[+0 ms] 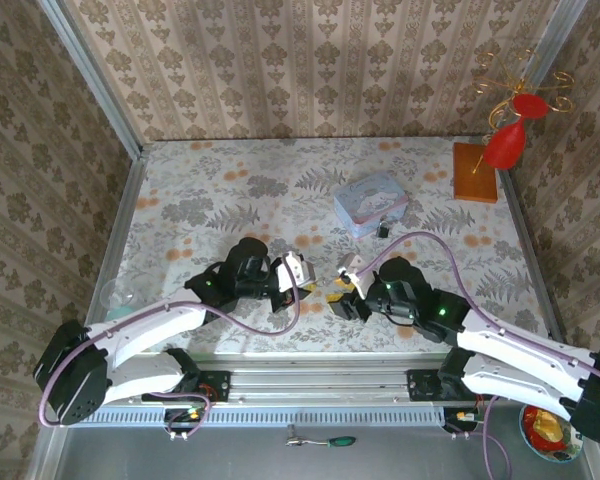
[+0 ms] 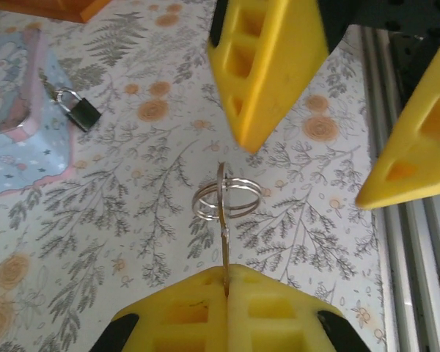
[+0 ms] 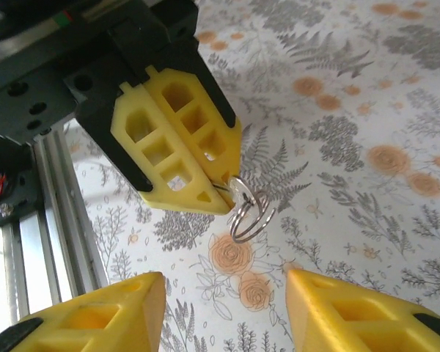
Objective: Unlock the padlock with the key
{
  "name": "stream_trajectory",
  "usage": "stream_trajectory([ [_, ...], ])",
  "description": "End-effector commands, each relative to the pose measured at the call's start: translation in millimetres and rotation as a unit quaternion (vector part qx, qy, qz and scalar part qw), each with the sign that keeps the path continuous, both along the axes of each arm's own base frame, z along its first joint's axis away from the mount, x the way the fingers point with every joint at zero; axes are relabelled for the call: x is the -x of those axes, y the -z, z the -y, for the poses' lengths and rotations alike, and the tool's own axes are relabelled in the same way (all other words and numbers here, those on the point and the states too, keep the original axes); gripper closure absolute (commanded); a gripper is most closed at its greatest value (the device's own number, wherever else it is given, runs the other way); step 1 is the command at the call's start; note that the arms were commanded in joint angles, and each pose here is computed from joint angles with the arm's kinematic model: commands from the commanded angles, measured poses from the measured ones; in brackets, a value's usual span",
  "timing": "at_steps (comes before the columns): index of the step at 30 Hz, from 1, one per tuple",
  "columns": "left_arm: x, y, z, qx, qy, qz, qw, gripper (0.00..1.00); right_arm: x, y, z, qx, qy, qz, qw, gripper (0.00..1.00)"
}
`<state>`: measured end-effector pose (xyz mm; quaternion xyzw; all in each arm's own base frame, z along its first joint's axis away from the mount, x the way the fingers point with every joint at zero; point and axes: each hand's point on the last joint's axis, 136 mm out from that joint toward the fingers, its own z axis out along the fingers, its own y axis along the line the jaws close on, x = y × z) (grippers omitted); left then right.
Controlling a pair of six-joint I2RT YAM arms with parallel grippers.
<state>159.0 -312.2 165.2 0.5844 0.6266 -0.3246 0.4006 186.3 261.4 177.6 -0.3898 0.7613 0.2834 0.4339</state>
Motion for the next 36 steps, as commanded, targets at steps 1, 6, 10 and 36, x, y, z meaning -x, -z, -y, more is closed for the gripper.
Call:
stream_trajectory([
  [1,12,-6,5,0.002,0.042,0.003,0.999,1.0,3,-15,-11,-0.008,-0.033,0.012,0.999,0.55],
  [6,16,-3,4,0.0,0.051,0.003,0.999,1.0,0,-9,-11,0.003,-0.027,0.007,1.0,0.57],
  [10,20,-1,5,-0.003,0.059,0.002,0.998,1.0,-3,-10,-10,0.0,-0.019,0.009,1.0,0.56],
  [36,28,6,7,-0.018,0.074,-0.01,0.997,1.0,2,-5,-10,0.007,-0.028,-0.007,1.0,0.99],
])
